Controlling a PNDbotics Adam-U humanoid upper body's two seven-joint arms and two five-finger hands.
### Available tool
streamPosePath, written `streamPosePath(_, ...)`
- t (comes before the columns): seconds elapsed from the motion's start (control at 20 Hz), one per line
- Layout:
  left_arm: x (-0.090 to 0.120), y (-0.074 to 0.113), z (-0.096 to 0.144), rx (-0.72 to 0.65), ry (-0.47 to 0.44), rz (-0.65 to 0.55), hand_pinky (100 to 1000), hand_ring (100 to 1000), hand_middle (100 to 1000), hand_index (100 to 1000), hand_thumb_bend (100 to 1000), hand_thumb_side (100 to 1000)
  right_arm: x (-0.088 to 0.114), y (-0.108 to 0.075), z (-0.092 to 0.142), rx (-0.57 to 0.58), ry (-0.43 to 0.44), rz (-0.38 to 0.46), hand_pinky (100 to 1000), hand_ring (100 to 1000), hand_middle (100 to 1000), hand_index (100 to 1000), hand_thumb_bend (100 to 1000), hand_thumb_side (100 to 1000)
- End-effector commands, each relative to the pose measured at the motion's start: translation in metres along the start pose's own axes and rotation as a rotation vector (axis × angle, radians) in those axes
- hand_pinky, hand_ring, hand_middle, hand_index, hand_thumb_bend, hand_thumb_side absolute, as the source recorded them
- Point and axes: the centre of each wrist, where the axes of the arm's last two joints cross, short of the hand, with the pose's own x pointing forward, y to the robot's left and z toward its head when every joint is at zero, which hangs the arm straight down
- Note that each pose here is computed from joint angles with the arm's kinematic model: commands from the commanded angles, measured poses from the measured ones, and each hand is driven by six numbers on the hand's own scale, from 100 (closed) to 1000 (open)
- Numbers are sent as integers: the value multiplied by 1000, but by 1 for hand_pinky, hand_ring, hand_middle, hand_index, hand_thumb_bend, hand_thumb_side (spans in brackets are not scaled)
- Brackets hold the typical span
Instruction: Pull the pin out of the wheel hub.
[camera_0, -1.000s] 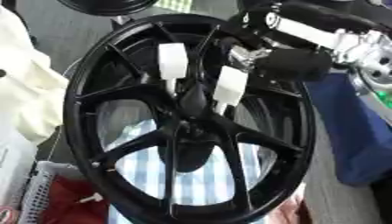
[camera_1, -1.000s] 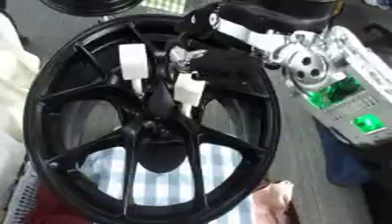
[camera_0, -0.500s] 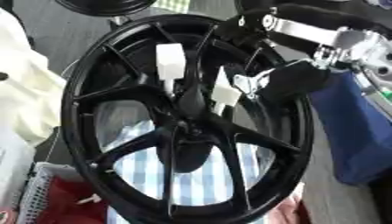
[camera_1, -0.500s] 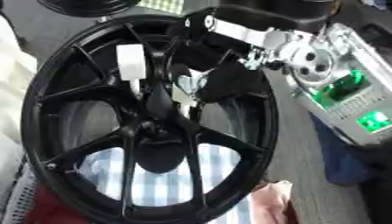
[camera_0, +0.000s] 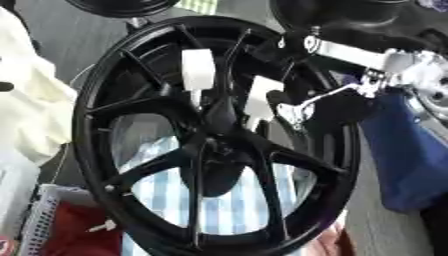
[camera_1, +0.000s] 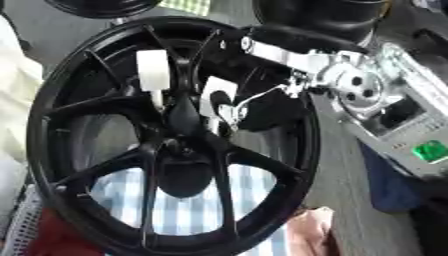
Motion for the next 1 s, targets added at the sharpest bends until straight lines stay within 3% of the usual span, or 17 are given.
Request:
streamPosePath(0.05, 9, 3, -2, 4, -31, -12, 609, 814, 597, 726, 110, 848, 0, -5, 5, 23, 32, 27, 910, 905, 874, 916, 100, 252)
streamPosePath(0.15, 9, 3, -2, 3, -31, -12, 609, 814, 597, 726, 111, 849, 0, -3, 5, 33, 37, 37, 910, 906, 875, 917, 100, 250)
streamPosePath(0.6, 9, 2, -2, 0, -30, -12, 609, 814, 597, 726, 111, 851, -1, -2, 5, 13, 72, 59, 915, 916, 879, 938, 100, 446)
streamPosePath(0.75, 9, 2, -2, 0, -30, -13, 609, 814, 597, 726, 111, 852, -1, -2, 5, -1, 80, 52, 914, 912, 875, 941, 100, 463)
streamPosePath(1.0, 9, 2, -2, -1, -31, -12, 609, 813, 597, 725, 112, 852, -2, 0, 4, 11, 88, 38, 911, 908, 859, 920, 100, 612)
